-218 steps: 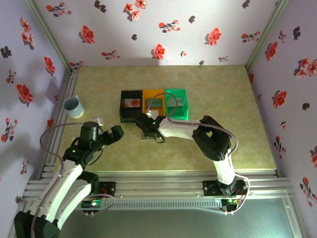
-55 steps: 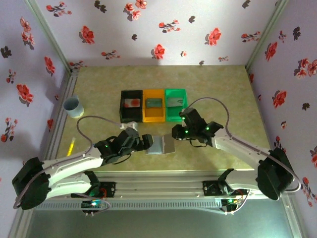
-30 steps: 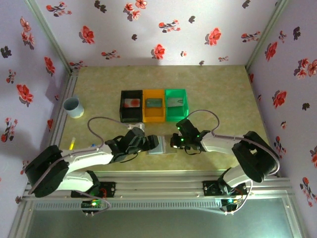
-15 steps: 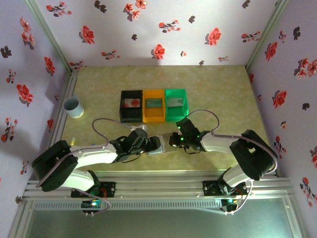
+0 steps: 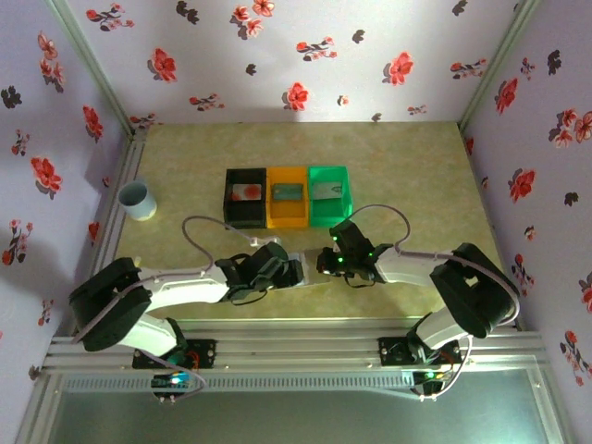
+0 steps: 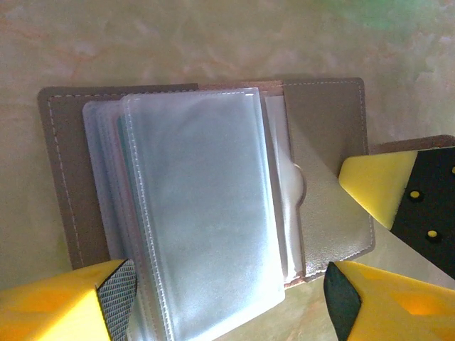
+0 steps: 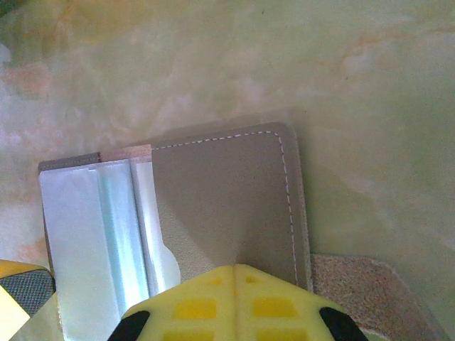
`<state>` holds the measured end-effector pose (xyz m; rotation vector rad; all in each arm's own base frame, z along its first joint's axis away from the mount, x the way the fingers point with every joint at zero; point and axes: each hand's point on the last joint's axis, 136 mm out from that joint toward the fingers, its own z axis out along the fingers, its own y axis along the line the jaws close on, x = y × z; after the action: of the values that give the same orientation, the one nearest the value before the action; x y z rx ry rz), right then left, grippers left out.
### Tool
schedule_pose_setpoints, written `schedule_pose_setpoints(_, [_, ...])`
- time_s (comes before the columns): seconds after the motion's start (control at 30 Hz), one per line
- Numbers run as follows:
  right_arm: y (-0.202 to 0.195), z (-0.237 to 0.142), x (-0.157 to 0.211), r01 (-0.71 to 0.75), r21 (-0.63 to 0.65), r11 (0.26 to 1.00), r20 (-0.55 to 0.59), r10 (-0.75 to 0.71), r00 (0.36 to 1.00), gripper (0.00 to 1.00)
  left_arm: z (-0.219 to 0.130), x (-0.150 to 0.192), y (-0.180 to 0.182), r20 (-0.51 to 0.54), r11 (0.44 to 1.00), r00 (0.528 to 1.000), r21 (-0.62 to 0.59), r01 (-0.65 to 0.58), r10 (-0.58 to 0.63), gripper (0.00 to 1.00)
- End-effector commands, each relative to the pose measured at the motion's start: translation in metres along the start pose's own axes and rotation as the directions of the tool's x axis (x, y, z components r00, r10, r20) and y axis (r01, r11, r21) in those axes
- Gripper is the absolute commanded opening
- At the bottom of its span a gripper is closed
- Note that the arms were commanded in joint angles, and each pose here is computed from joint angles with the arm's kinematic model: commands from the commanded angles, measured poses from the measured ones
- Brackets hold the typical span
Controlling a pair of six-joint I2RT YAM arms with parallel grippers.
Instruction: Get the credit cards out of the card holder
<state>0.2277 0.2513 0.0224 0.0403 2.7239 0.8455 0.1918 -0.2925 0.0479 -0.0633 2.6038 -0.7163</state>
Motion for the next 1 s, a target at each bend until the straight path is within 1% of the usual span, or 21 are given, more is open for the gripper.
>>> schedule_pose_setpoints(0.0, [-0.022, -0.002, 0.009, -0.002, 0.086, 0.996, -0.026, 0.004, 1.000, 0.00, 0.003, 0.000, 0.006, 0.008, 0.998, 0.999, -0.055, -0.037, 0.037, 0.73])
schedule_pose_setpoints(0.53, [-0.022, 0.000, 0.012, -0.006, 0.073, 0.997, -0.035, 0.008, 0.999, 0.00, 0.006, -0.002, -0.007, 0.005, 0.999, 0.999, -0.029, -0.044, 0.044, 0.73])
schedule_pose_setpoints(0.97, [-0.018, -0.001, 0.012, -0.006, 0.050, 0.999, -0.036, 0.008, 0.999, 0.00, 0.005, -0.007, -0.028, 0.011, 0.998, 0.998, 0.010, -0.058, 0.058, 0.73])
